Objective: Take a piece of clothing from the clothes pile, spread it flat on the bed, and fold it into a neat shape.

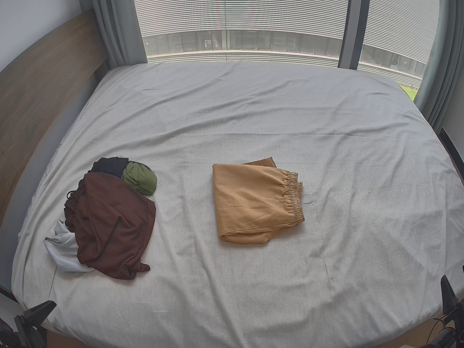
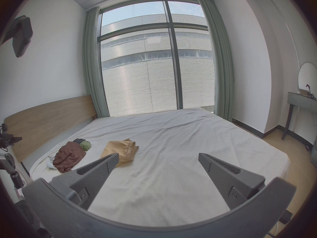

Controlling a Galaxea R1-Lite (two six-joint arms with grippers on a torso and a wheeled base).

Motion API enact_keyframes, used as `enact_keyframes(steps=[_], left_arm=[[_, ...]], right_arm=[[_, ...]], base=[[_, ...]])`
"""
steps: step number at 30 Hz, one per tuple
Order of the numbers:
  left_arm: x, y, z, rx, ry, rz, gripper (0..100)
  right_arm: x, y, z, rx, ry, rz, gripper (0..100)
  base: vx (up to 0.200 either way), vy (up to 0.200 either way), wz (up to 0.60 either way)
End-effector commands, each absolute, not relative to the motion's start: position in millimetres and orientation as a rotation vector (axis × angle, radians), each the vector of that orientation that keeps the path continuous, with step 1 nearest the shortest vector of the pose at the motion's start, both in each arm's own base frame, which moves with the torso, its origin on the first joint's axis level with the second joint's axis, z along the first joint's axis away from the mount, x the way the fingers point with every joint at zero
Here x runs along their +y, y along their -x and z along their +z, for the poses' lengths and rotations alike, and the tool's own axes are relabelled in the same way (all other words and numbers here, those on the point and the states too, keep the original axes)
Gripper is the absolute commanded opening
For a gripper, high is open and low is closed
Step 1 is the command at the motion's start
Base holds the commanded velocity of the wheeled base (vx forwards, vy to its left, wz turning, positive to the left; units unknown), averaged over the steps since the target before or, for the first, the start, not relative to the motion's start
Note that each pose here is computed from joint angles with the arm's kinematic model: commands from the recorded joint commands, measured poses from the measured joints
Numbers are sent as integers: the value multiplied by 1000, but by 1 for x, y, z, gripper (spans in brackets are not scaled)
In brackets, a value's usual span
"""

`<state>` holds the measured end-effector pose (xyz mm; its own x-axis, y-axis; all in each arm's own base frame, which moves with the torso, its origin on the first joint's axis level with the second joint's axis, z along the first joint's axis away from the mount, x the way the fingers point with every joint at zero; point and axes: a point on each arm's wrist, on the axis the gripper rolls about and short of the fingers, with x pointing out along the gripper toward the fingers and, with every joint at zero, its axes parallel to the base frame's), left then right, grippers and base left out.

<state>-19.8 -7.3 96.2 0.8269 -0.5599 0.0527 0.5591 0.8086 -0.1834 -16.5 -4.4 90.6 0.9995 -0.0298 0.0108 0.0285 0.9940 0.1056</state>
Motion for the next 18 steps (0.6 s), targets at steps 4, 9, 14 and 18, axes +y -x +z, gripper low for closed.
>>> enact_keyframes(steps=[4, 9, 14, 18], left_arm=[[-9, 19, 84, 33, 129, -441, 100], [-10, 23, 83, -17, 121, -423, 100], [-7, 23, 83, -31, 126, -328, 100], [-4, 22, 83, -44, 136, -155, 100]], right_arm=[[-4, 17, 84, 7, -63, -108, 100], [-3, 23, 82, -61, -25, -127, 100], [-2, 23, 83, -66, -38, -72, 100], [0, 23, 83, -68, -39, -8, 100]], base=[[0, 0, 0], [0, 0, 0], [0, 0, 0], [0, 0, 0]])
